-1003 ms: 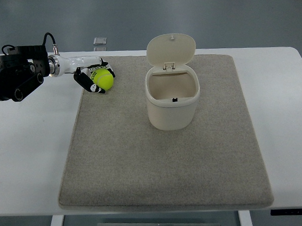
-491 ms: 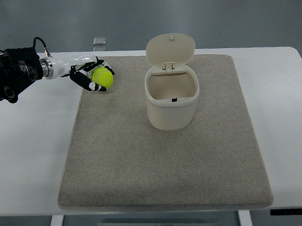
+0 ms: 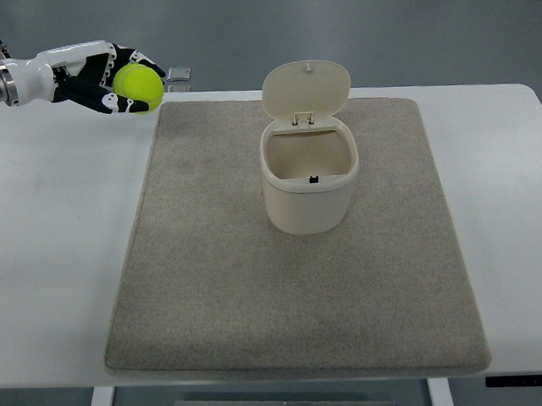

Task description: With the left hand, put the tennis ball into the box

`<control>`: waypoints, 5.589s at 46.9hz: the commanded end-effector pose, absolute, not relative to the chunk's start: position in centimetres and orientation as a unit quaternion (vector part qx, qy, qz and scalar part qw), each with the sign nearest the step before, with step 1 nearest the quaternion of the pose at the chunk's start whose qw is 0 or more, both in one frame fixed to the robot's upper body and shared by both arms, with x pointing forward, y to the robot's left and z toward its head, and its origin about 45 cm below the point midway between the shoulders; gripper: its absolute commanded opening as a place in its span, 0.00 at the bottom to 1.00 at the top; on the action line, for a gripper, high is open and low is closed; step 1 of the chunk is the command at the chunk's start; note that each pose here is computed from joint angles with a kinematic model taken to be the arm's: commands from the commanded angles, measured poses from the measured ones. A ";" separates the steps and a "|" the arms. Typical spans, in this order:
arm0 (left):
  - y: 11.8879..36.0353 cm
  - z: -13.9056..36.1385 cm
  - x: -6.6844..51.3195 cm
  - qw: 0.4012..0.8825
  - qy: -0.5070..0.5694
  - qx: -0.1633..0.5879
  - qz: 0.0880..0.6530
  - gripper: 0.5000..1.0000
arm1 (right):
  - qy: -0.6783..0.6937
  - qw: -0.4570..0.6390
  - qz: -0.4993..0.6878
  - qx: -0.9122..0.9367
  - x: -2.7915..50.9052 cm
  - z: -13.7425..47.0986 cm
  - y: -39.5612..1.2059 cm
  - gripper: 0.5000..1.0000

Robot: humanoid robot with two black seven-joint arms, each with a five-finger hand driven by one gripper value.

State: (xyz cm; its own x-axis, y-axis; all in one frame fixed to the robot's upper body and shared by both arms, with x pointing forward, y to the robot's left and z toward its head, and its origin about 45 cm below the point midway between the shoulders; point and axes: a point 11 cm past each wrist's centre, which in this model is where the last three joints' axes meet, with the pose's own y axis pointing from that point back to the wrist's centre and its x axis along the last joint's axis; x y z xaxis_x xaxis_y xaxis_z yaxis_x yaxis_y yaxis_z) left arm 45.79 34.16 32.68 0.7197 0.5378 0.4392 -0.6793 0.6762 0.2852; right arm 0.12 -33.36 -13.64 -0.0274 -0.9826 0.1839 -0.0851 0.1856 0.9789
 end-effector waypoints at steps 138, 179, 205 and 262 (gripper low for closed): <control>15.0 30.2 41.2 0.960 -0.084 0.000 0.268 0.14 | -0.570 0.517 -0.434 0.468 0.1 -13.6 -33.3 0.81; 13.6 29.6 41.9 0.953 -0.091 -0.004 0.289 0.75 | -0.571 0.517 -0.434 0.468 0.1 -13.6 -33.4 0.80; 11.7 30.3 40.2 0.961 -0.093 -0.019 0.260 0.10 | -0.571 0.517 -0.434 0.468 0.1 -13.6 -33.4 0.80; 23.6 34.1 44.1 0.859 0.001 -0.200 0.471 0.26 | -0.571 0.517 -0.434 0.468 0.1 -13.6 -33.4 0.80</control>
